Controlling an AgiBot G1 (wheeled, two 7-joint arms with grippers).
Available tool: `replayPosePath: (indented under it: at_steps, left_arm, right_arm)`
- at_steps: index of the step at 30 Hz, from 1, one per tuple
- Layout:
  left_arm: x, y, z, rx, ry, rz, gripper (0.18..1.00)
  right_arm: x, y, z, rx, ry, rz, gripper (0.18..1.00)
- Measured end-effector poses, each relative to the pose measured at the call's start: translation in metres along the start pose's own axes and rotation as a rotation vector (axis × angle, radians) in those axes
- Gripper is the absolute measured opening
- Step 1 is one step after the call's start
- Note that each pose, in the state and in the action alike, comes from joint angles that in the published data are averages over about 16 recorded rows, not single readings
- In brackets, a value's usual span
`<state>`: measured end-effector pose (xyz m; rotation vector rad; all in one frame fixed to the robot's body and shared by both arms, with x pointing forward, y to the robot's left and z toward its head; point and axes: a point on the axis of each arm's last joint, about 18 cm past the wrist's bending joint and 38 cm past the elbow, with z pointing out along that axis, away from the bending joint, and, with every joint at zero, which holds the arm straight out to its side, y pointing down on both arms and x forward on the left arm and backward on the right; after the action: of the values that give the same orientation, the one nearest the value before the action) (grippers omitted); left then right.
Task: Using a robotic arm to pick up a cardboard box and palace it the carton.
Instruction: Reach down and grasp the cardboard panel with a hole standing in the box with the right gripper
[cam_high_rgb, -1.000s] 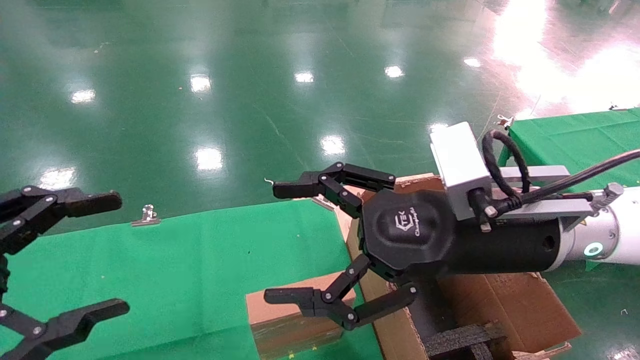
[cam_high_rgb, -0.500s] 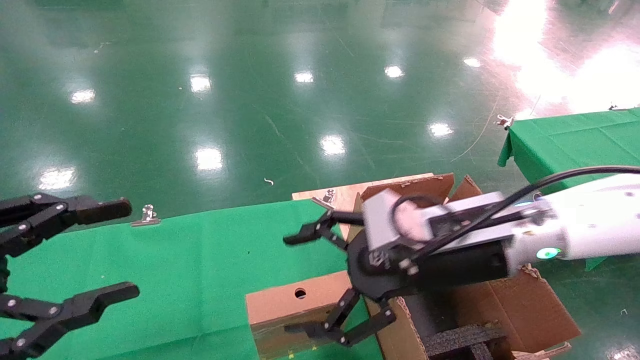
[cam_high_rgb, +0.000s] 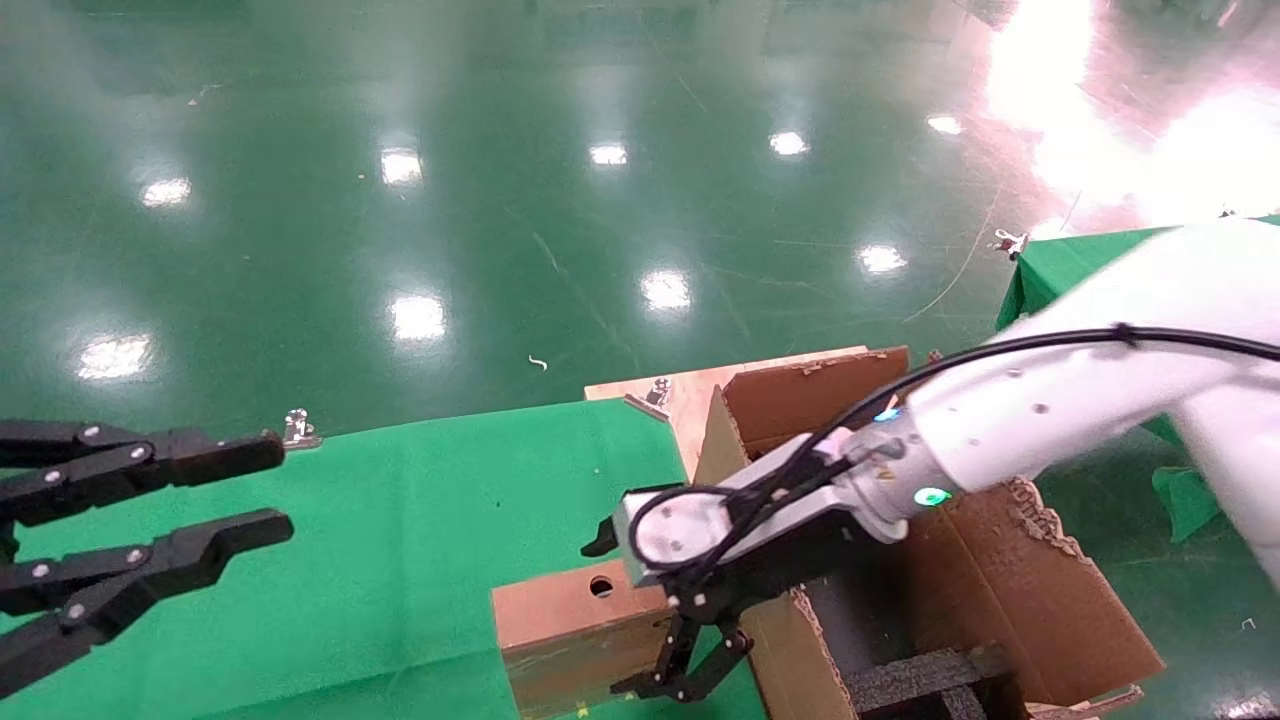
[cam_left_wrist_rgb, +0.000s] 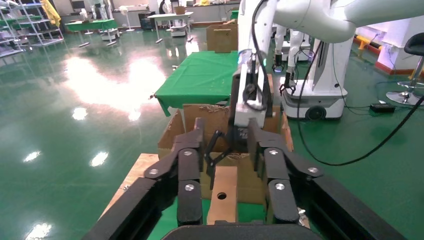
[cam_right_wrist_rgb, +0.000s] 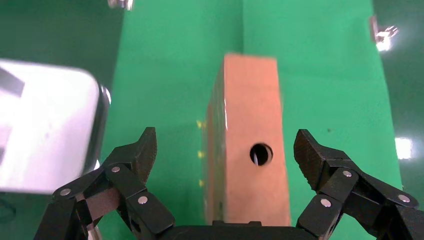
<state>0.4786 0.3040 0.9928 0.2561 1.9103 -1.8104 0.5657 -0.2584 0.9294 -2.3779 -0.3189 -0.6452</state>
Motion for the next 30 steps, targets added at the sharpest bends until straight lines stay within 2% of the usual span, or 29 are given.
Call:
replayPosePath:
  at_steps: [7, 15, 21, 30]
  left_arm:
    - [0.000, 0.000, 0.000, 0.000, 0.000, 0.000, 0.330]
    - [0.000, 0.000, 0.000, 0.000, 0.000, 0.000, 0.245]
    - [0.000, 0.000, 0.000, 0.000, 0.000, 0.000, 0.230]
    - [0.000, 0.000, 0.000, 0.000, -0.001, 0.000, 0.302]
  right_arm:
    - [0.013, 0.000, 0.015, -0.139, -0.035, -0.076, 1.001]
    - [0.019, -0.001, 0.023, -0.231, -0.064, -0.140, 1.001]
    - [0.020, -0.002, 0.025, -0.252, -0.073, -0.159, 1.001]
    - [0.020, -0.002, 0.025, -0.249, -0.072, -0.158, 0.974]
